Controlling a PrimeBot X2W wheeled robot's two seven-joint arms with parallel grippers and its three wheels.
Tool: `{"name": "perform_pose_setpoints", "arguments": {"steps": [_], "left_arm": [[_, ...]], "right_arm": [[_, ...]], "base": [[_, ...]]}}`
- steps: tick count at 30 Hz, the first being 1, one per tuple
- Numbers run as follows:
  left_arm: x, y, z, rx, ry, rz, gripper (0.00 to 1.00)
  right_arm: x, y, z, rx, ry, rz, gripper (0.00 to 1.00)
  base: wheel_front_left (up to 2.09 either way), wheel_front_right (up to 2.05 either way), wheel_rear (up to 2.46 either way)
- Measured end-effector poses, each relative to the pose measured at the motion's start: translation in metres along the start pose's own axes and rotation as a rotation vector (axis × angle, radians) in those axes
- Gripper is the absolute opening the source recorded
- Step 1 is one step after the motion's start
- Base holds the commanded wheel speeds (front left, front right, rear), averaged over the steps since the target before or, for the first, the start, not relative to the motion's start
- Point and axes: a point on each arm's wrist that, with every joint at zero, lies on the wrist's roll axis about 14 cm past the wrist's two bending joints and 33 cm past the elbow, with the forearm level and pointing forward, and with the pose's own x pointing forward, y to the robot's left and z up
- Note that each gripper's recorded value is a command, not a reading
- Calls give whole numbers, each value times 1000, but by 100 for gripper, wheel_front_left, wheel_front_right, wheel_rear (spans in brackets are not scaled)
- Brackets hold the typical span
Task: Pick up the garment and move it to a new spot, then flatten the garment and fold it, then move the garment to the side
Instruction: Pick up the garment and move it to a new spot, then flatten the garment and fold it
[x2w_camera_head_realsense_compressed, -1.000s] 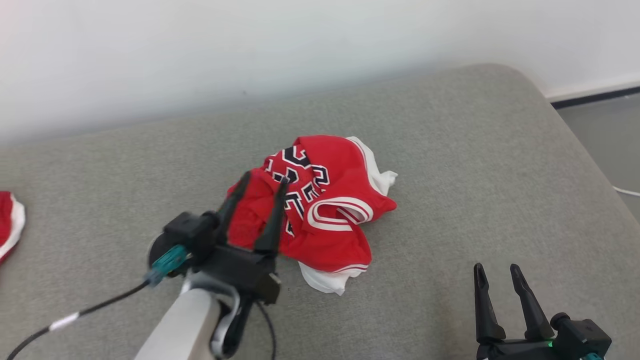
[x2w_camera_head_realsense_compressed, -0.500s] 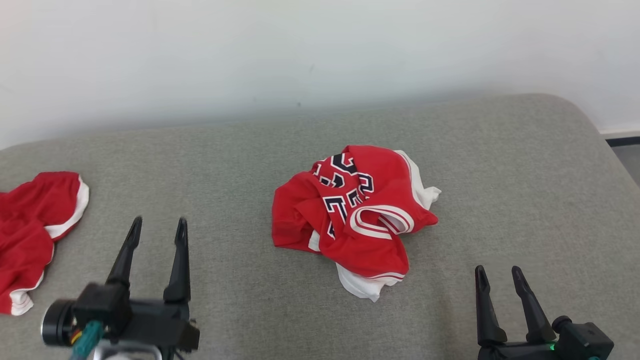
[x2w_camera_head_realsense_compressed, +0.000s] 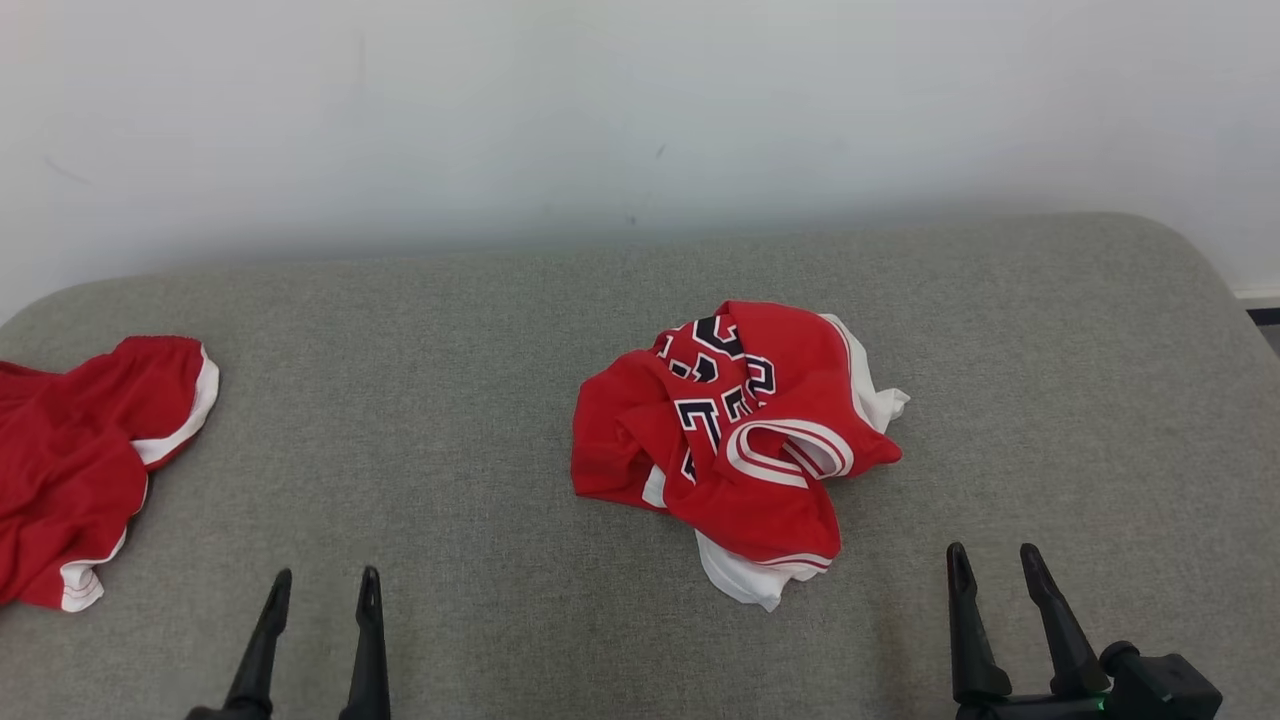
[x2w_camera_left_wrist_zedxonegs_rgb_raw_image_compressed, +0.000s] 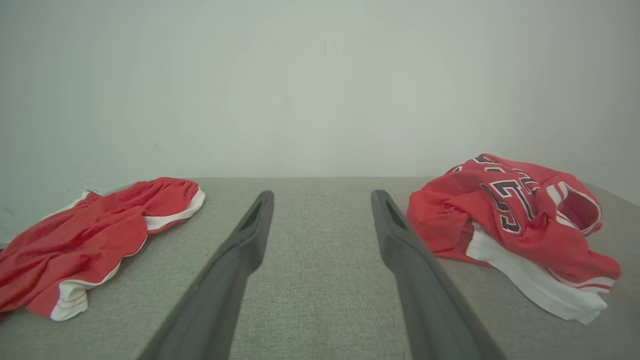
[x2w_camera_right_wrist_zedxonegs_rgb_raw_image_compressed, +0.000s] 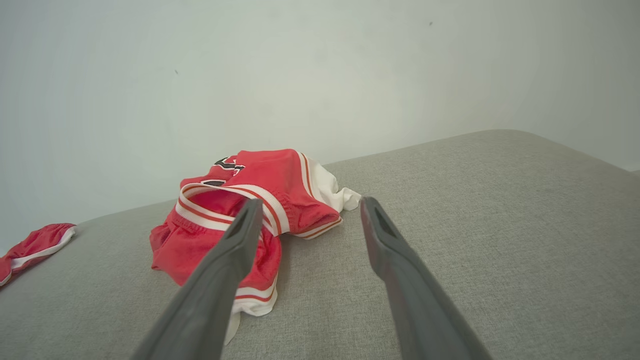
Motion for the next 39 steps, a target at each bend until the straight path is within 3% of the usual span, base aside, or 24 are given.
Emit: {"name": "perform_pose_setpoints", "arguments": {"steps": [8, 39], "left_arm": [[-15, 2, -26, -10, 86, 10, 100], [-20, 10, -32, -5, 104, 63, 100]], "right_arm": [[-2, 4, -5, -1, 16, 11, 100], [-4, 21, -25, 6, 78, 63, 100]], "base": [[0, 0, 0], [0, 0, 0]]}}
